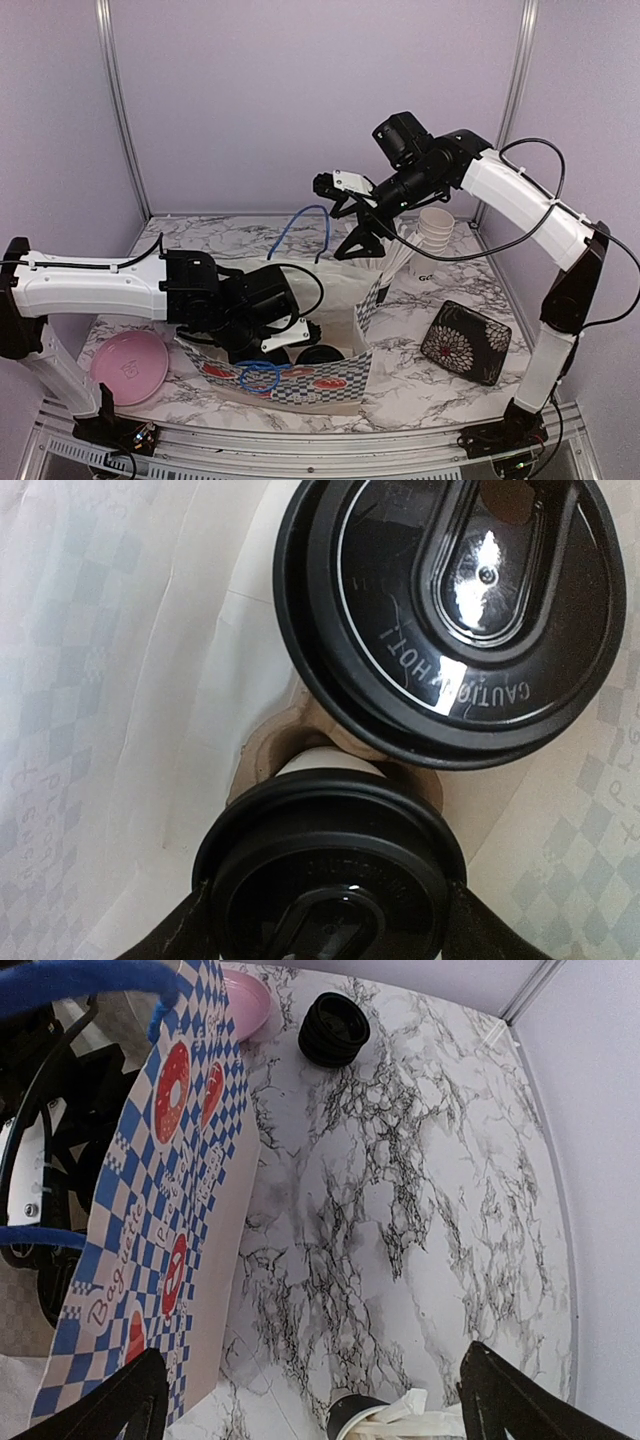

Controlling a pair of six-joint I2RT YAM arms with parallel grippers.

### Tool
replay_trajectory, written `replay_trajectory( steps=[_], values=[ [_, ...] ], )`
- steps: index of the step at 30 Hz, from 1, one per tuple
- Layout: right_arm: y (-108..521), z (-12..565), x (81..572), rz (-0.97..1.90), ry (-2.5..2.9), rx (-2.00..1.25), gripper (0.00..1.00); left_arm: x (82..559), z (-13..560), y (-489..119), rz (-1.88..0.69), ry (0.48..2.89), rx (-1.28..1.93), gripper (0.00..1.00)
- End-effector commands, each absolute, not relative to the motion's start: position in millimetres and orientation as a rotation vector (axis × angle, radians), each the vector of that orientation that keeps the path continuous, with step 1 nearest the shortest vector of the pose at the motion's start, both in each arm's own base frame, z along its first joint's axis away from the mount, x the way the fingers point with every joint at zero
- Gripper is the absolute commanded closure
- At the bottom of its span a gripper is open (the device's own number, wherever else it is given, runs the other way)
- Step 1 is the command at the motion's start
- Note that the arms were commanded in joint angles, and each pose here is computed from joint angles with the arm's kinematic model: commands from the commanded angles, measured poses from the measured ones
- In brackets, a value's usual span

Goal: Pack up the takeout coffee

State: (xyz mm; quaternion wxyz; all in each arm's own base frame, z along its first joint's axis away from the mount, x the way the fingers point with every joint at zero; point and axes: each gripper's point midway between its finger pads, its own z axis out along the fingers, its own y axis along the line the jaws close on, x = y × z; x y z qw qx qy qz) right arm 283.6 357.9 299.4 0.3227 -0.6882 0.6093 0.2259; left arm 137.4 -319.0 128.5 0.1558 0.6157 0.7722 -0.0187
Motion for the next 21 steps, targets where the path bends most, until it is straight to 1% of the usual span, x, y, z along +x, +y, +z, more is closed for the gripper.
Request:
replay_trajectory(
  steps=[1, 8, 13, 16, 18, 21],
  values=[
    [356.2, 314.0, 279.0, 0.603, 1.559, -1.787, 0.01, 133.4, 91.9, -294.3, 0.045, 2.336, 1.819, 0.56],
    [354.6, 315.0, 277.6, 0.6, 1.558, -1.786, 0.01, 129.3, 99.9, -294.0, 0.005, 2.351, 1.808, 0.44],
    [355.5, 314.9, 277.8, 0.608, 1.562, -1.783, 0.01, 125.5, 80.0, -288.4, 0.044, 2.401, 1.84, 0.45],
    [354.5, 316.2, 276.9, 0.607, 1.563, -1.78, 0.01, 127.2, 84.5, -292.0, 0.035, 2.395, 1.827, 0.46],
    [353.0, 318.4, 275.7, 0.603, 1.56, -1.777, 0.01, 128.3, 94.7, -295.0, 0.009, 2.379, 1.804, 0.43],
    [350.0, 321.5, 274.4, 0.587, 1.551, -1.776, 0.01, 128.1, 108.7, -295.8, -0.026, 2.359, 1.777, 0.35]
  ],
)
